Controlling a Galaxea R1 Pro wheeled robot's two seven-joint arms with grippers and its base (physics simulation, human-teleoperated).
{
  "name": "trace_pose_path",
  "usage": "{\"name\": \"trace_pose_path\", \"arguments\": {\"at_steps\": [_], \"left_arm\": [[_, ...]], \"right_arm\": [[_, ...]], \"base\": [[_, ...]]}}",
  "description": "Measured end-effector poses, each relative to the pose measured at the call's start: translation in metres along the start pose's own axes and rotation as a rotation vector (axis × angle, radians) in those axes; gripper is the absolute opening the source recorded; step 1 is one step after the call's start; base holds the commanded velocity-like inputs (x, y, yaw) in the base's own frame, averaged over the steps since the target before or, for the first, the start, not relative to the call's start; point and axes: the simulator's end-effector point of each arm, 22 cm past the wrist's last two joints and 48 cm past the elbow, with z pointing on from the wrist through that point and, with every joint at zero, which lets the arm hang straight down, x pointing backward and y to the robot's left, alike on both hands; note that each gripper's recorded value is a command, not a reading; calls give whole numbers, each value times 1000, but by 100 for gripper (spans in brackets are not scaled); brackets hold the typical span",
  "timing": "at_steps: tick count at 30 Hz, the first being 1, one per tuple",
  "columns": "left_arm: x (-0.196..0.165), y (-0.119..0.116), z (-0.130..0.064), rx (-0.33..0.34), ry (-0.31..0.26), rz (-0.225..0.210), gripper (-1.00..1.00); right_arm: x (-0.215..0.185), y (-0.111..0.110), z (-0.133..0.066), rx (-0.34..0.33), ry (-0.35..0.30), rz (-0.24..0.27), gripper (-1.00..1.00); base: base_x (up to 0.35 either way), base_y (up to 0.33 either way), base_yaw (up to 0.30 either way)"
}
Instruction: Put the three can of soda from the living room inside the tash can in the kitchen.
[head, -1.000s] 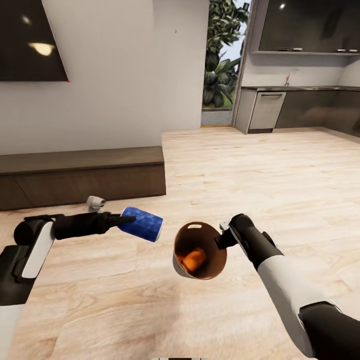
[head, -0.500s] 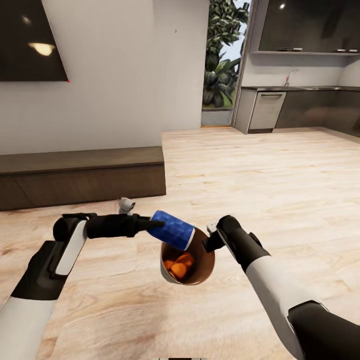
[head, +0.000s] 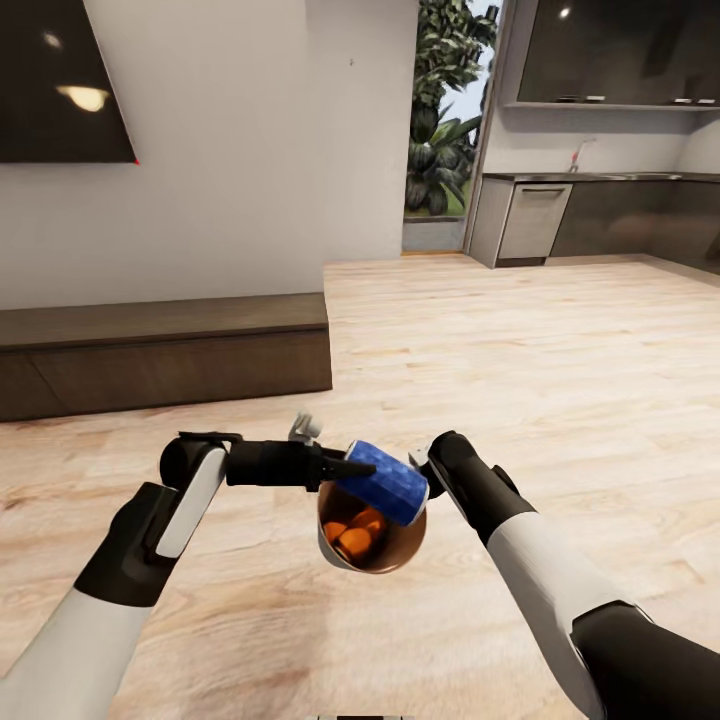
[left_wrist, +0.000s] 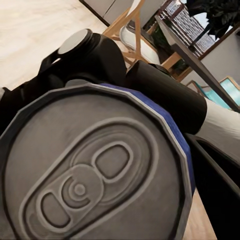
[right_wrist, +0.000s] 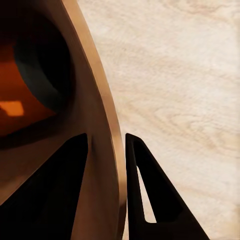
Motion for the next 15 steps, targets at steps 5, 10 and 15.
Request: {"name": "trace_pose_path", "arguments": {"at_steps": [5,10,15], "left_arm": [[3,11,-12,-40,11,9,-100],[9,29,-22,-114,36,24,-100],[18,49,-22,-198,75,41,-100]], "right_arm": [[0,1,0,-4,0,3,-100],[0,0,0,-2,-1,4,-100],[-1,0,0,-4,-2,6,-100]], "base": [[0,0,0],[0,0,0],[0,0,0]]}}
